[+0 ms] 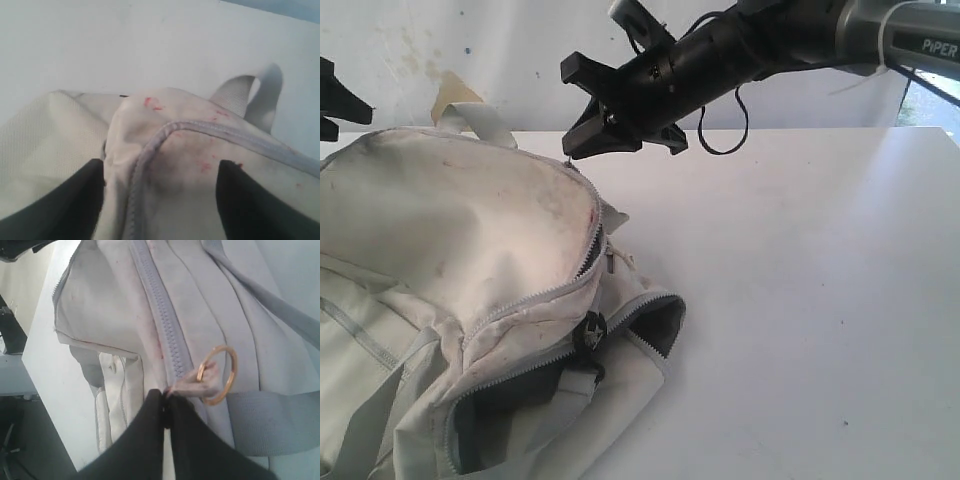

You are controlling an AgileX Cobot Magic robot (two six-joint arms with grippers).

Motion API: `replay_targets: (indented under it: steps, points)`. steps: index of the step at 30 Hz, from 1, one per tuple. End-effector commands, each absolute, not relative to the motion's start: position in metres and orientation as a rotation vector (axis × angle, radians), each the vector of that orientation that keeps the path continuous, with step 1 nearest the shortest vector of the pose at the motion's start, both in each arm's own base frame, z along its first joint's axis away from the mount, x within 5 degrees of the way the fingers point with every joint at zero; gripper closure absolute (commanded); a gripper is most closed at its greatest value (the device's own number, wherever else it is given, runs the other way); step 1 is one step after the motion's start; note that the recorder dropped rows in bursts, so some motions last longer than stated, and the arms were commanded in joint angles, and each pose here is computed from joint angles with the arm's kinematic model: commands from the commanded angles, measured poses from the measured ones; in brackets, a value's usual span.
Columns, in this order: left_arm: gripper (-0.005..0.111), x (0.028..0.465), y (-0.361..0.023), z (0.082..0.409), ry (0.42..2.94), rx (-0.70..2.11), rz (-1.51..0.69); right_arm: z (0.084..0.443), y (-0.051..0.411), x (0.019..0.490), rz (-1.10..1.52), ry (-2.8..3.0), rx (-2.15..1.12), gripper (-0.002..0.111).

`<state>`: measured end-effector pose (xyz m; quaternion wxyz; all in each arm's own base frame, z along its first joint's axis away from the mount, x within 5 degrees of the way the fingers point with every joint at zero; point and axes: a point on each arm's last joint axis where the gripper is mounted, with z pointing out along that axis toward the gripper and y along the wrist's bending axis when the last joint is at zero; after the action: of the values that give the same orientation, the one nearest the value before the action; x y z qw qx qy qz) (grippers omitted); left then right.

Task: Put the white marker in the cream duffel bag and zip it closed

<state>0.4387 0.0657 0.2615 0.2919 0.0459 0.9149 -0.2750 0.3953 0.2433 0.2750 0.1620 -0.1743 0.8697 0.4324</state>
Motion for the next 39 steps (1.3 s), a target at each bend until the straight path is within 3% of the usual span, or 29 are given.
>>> replay_targets:
  steps: [1,8,16,28,32,34,39]
  points:
    - [0.037,0.436,0.048,0.275,2.304,0.373,-0.866,0.273,0.245,0.394,1.255,2.480,-0.518,0.108]
    - [0.037,0.436,-0.007,0.279,2.054,0.891,-0.838,0.269,0.245,0.396,1.252,2.490,-0.516,0.108]
    - [0.037,0.436,-0.065,0.259,1.921,1.231,-0.816,0.269,0.245,0.395,1.246,2.494,-0.523,0.108]
    - [0.038,0.432,-0.114,0.222,1.878,1.442,-0.872,0.268,0.245,0.392,1.262,2.515,-0.551,0.108]
    - [0.080,0.431,-0.110,0.216,1.907,1.478,-0.849,0.268,0.245,0.392,1.262,2.515,-0.551,0.108]
    - [0.107,0.430,-0.109,0.215,1.910,1.487,-0.842,0.268,0.245,0.392,1.256,2.519,-0.559,0.108]
    - [0.107,0.430,-0.107,0.213,1.928,1.505,-0.824,0.263,0.242,0.392,1.195,2.578,-0.541,0.108]
